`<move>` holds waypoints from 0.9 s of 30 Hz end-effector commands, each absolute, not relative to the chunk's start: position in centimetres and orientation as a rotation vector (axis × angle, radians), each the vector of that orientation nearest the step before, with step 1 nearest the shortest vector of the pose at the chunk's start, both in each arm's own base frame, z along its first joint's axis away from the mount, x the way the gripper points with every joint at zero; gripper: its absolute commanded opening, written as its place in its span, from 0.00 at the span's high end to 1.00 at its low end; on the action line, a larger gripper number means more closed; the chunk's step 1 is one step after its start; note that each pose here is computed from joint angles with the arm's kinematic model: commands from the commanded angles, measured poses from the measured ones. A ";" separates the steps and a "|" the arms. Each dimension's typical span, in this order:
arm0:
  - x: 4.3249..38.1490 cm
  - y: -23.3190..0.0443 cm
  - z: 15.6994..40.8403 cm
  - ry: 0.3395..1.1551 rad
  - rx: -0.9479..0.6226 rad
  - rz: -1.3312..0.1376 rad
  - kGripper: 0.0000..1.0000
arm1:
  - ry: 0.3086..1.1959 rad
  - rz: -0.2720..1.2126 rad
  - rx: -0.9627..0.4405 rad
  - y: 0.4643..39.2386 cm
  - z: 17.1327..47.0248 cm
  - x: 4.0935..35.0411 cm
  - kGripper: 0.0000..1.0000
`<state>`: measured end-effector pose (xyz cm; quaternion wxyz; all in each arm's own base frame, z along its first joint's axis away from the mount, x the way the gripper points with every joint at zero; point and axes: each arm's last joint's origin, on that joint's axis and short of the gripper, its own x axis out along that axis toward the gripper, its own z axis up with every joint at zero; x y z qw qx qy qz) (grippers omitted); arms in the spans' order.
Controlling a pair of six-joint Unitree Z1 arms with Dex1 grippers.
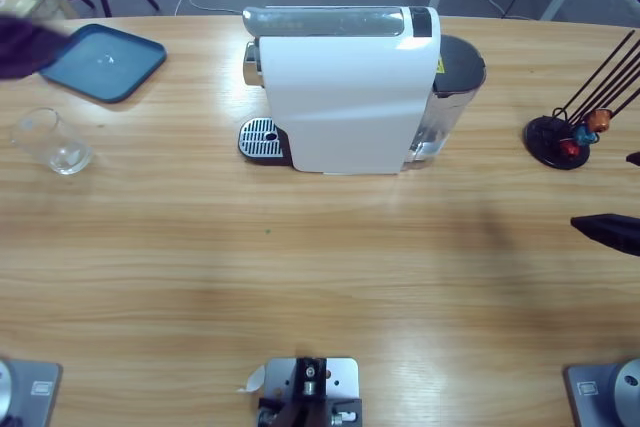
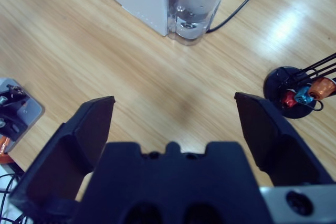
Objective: Pour coffee
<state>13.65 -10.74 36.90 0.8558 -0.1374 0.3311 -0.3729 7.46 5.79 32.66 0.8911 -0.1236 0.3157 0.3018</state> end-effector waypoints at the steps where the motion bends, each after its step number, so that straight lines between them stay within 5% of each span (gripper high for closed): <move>1: 19.8 -15.2 35.2 0.848 -0.485 -0.745 0.00 | 0.681 0.624 -0.271 6.0 32.2 7.9 0.00; 5: 23.0 -16.2 33.7 0.877 -0.582 -0.706 0.00 | 0.684 0.623 -0.272 6.1 32.3 8.0 0.00; 8: 24.7 -17.0 32.8 0.883 -0.607 -0.741 0.11 | 0.684 0.622 -0.273 6.1 32.3 8.0 0.00; 12: 26.9 -18.0 31.8 0.934 -0.669 -0.773 0.01 | 0.684 0.621 -0.273 6.1 32.2 8.0 0.00; 19: 29.7 -19.8 30.1 1.000 -0.678 -0.825 0.01 | 0.685 0.619 -0.273 6.1 32.2 8.0 0.00; 25: 30.3 -19.9 29.2 1.032 -0.687 -0.826 0.09 | 0.686 0.618 -0.273 6.1 32.2 8.0 0.00; 27: 30.5 -20.1 29.1 1.039 -0.692 -0.848 0.24 | 0.686 0.618 -0.273 6.1 32.2 8.0 0.00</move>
